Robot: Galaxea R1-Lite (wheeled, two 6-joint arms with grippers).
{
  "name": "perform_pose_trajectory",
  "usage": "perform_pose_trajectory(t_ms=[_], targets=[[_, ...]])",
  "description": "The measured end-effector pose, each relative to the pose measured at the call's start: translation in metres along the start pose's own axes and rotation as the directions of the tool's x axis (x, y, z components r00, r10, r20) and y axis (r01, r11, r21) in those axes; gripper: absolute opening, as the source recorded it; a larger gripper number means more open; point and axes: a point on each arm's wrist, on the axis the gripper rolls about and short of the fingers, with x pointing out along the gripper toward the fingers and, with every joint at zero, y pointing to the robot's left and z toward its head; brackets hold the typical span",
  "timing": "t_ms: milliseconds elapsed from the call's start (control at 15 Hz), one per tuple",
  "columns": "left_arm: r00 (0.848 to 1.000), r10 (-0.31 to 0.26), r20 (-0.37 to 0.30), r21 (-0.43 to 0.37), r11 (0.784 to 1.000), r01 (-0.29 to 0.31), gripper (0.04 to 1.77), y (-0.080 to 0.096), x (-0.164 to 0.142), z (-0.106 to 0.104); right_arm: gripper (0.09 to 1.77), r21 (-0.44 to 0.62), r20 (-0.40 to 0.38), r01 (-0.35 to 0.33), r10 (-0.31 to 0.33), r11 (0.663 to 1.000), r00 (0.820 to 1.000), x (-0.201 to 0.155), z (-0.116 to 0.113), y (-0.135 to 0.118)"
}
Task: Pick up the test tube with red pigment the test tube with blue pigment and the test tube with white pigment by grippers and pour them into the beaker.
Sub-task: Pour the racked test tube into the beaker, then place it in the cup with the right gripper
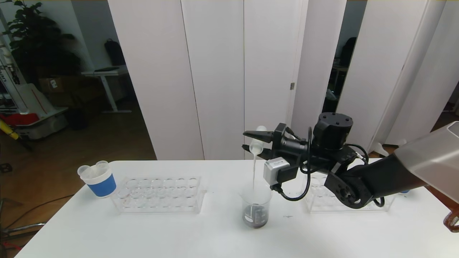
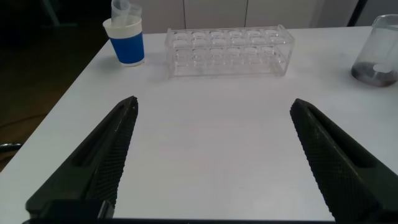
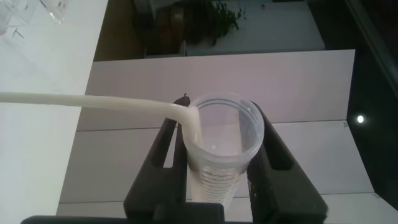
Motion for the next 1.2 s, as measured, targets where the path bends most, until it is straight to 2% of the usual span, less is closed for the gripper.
perform_pose_trajectory(t_ms=[1200], targets=[[1.000,0.000,0.000,0.000,1.000,0.000,1.75,0.0000,0.0000,0.0000,0.61,-0.076,-0.011,0.003,-0.003,0.997,1.000,-0.0029,-0.0043,-0.0014]])
